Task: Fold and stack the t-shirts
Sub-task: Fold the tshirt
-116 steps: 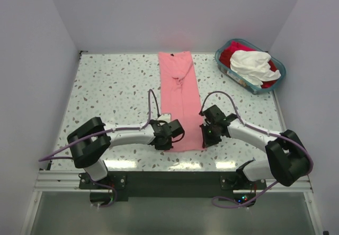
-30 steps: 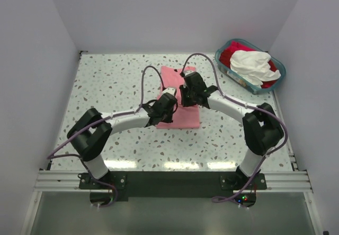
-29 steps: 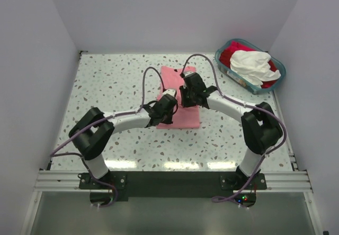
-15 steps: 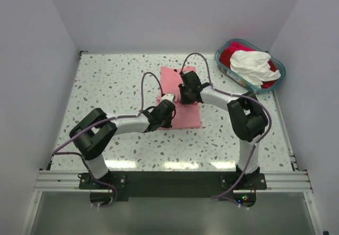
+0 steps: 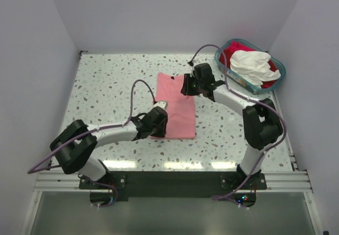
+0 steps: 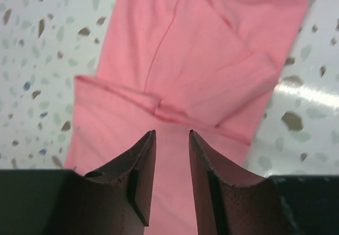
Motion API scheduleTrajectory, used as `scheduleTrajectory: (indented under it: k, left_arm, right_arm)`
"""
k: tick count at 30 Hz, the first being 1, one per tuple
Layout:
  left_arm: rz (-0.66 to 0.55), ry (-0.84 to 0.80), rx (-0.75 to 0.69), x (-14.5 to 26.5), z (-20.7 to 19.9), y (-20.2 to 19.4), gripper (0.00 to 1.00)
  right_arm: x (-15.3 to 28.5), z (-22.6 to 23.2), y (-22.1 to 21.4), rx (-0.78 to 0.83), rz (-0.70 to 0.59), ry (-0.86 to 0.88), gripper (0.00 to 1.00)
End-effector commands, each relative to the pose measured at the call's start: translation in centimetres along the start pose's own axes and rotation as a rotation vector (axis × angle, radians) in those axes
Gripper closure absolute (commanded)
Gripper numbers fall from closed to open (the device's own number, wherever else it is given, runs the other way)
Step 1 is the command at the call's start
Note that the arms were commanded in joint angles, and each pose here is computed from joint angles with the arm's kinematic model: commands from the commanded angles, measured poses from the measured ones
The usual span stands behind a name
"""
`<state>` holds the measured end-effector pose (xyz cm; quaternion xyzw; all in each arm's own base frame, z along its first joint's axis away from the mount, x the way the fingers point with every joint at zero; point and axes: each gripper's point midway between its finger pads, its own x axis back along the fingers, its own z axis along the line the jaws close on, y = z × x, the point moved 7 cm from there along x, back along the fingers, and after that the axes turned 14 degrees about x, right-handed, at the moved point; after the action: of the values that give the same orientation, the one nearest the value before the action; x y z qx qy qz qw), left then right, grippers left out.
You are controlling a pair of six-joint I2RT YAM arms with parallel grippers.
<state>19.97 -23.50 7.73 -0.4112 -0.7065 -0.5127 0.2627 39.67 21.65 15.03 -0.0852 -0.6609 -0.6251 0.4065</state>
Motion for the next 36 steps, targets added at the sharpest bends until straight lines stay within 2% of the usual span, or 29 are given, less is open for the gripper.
scheduleTrajectory:
  k: [1, 3, 4, 6, 7, 9, 12, 14, 18, 23, 26, 29, 34, 36]
  left_arm:
    - [-0.075, -0.036, 0.043, 2.8, -0.7, 1.8, 0.58]
    - [-0.171, -0.107, 0.078, 4.3, -1.4, 4.3, 0.54]
    - [-0.17, -0.157, 0.09, 4.7, -1.7, 4.9, 0.53]
    - [-0.231, -0.232, 0.155, 4.9, -1.1, 7.2, 0.51]
    - [-0.223, -0.291, 0.167, 4.9, -1.2, 7.7, 0.51]
    - [-0.227, -0.297, 0.208, 4.1, -0.3, 9.0, 0.53]
    - [-0.146, -0.321, 0.194, 3.2, -0.4, 8.2, 0.6]
    - [-0.06, -0.348, 0.204, 2.5, 0.0, 6.3, 0.66]
    - [0.031, -0.332, 0.252, 1.6, 1.7, 3.0, 0.76]
    - [0.083, -0.226, 0.302, 0.7, 4.6, -0.6, 0.82]
    - [0.096, -0.187, 0.308, 0.8, 5.3, -1.3, 0.82]
    - [0.081, -0.191, 0.31, 1.6, 5.5, -1.3, 0.78]
    - [0.069, -0.278, 0.304, 3.2, 4.8, -1.3, 0.72]
    - [0.062, -0.312, 0.295, 3.3, 4.4, -1.2, 0.71]
  right_arm:
    - [4.4, 2.4, 0.6, -0.08, -0.111, 0.188, 0.64]
    - [5.1, 2.5, -1.9, -0.132, -0.097, 0.248, 0.62]
    - [6.2, 2.8, -1.4, -0.171, -0.142, 0.304, 0.61]
    - [6.6, 2.9, -3.8, -0.211, -0.112, 0.348, 0.59]
    - [7.1, 3.4, -4.2, -0.227, -0.105, 0.403, 0.58]
    - [7.3, 3.9, -5.5, -0.273, -0.085, 0.456, 0.57]
    - [8.0, 5.0, -7.7, -0.323, -0.068, 0.586, 0.55]
    - [8.3, 5.2, -9.9, -0.334, -0.035, 0.633, 0.55]
    - [8.6, 5.6, -14.4, -0.38, 0.063, 0.702, 0.54]
    - [8.5, 4.3, -20.3, -0.428, 0.159, 0.622, 0.55]
    - [8.6, 3.8, -20.9, -0.436, 0.166, 0.587, 0.55]
    - [9.4, 4.0, -19.3, -0.4, 0.13, 0.604, 0.55]
    - [11.1, 6.3, -15.5, -0.323, 0.039, 0.738, 0.52]
    - [11.3, 8.0, -15.2, -0.326, 0.048, 0.792, 0.52]
